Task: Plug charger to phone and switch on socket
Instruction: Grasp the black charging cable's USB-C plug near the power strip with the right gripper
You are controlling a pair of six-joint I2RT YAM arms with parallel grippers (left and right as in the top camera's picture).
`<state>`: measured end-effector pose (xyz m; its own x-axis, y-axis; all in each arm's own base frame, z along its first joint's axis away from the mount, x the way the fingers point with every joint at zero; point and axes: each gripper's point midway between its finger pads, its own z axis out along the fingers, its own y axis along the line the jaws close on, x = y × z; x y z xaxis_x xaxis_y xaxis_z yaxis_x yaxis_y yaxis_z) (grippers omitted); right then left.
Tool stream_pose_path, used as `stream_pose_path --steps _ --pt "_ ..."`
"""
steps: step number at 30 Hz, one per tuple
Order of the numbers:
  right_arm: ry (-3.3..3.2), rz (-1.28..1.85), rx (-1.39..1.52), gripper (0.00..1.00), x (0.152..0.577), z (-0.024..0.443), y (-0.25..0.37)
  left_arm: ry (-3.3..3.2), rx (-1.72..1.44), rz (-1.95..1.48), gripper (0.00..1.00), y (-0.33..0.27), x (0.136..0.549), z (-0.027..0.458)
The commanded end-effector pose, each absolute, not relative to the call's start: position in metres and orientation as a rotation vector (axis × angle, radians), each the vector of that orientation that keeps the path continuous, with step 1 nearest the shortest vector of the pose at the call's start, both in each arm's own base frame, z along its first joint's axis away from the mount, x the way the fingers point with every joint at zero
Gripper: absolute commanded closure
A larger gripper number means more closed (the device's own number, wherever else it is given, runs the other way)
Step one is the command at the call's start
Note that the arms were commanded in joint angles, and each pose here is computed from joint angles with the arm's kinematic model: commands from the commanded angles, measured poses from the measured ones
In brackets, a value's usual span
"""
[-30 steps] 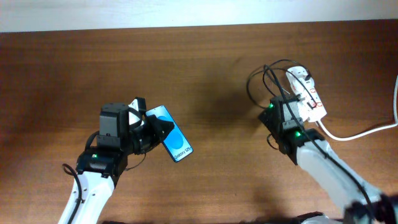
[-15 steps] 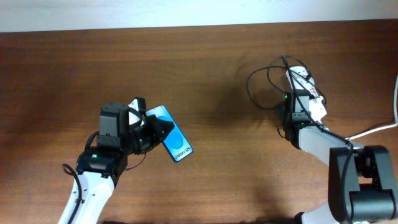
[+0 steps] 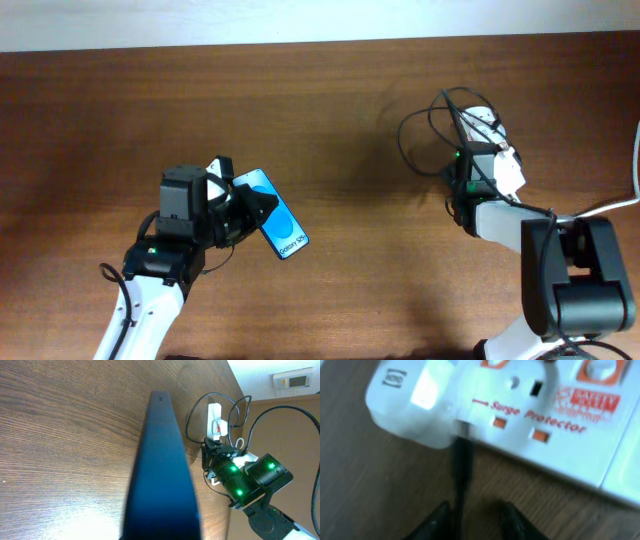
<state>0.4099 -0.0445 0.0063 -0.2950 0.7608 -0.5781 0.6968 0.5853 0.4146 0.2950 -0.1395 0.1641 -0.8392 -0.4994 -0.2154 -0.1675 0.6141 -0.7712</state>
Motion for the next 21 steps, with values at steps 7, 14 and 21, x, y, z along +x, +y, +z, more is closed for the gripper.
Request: stream_pose_path --steps 7,14,21 --pt "2.147 0.181 1.072 0.96 0.411 -0.004 -0.030 2.404 -0.489 -1.107 1.00 -0.140 0.298 0.174" --pt "2.239 0.326 0.971 0.96 0.392 0.042 -0.005 2.404 -0.487 -1.109 1.00 -0.141 0.298 0.174" --pt "2.371 0.366 0.721 0.96 0.335 0.102 0.015 2.407 -0.476 -1.133 1.00 -0.143 0.296 0.175"
